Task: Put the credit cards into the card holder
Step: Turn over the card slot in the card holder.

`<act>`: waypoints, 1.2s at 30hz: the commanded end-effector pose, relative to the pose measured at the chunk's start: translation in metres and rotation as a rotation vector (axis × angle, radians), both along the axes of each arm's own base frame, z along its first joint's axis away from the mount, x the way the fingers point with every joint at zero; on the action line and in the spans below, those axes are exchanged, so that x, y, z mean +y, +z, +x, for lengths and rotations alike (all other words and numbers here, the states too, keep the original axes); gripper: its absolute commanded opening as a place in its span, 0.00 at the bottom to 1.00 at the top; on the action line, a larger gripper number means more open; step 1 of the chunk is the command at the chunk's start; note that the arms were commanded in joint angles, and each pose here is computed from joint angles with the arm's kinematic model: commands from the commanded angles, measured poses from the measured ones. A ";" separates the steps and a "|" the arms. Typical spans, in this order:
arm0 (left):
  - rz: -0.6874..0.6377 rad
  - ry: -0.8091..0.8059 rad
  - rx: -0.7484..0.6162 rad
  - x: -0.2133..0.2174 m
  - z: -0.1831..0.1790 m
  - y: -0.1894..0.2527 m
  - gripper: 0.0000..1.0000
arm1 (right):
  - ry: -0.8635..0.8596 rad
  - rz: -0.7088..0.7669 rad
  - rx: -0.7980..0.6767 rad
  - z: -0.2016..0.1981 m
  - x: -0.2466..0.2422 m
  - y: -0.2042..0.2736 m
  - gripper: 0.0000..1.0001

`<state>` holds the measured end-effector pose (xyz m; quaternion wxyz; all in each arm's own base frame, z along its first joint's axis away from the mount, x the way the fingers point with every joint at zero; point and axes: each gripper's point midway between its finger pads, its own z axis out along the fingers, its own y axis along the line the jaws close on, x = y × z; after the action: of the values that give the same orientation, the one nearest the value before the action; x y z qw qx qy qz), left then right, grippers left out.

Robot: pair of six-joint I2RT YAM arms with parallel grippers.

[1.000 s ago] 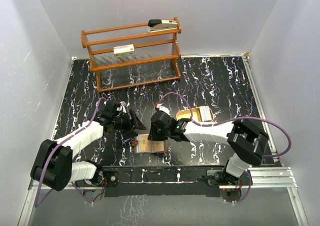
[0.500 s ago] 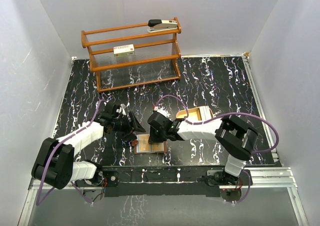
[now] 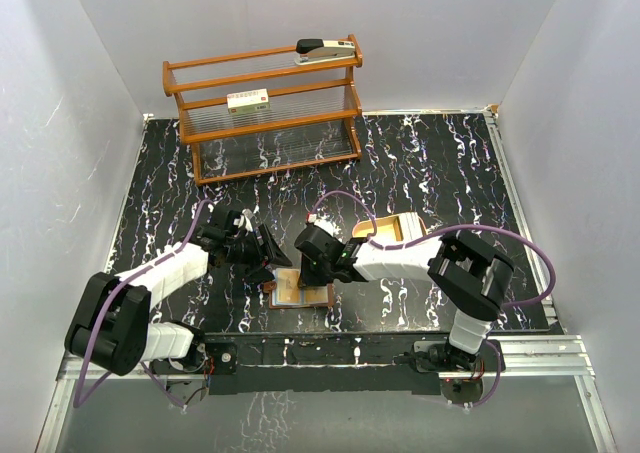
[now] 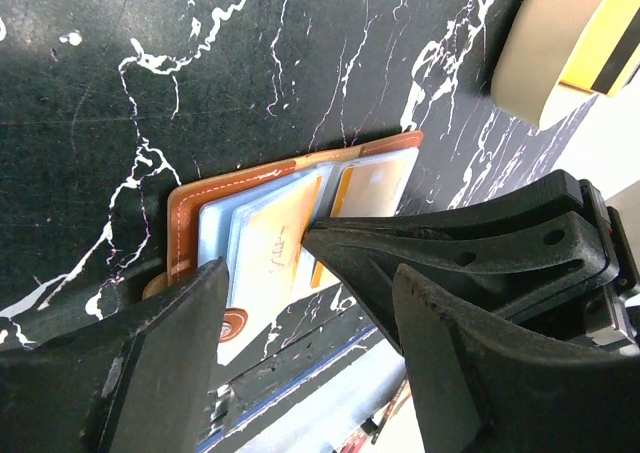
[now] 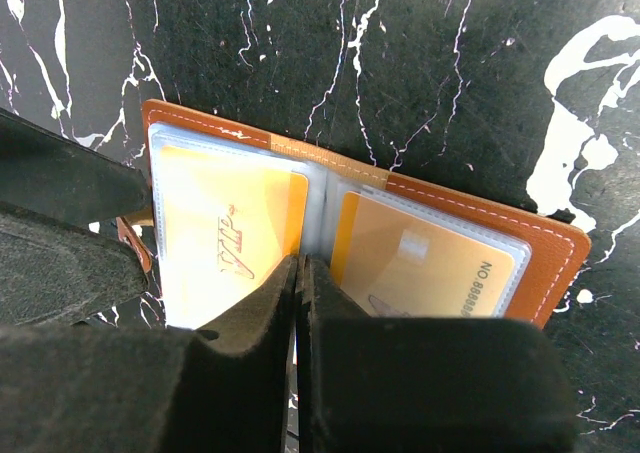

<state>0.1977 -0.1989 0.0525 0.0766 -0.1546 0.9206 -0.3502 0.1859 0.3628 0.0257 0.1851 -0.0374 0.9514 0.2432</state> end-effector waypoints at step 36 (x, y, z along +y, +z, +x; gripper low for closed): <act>0.004 -0.026 -0.048 0.002 0.004 0.007 0.66 | -0.012 -0.079 -0.006 -0.002 -0.016 -0.020 0.00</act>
<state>0.1960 -0.1981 0.0475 0.0775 -0.1452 0.9219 -0.3507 0.1858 0.3627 0.0253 0.1853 -0.0372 0.9513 0.2435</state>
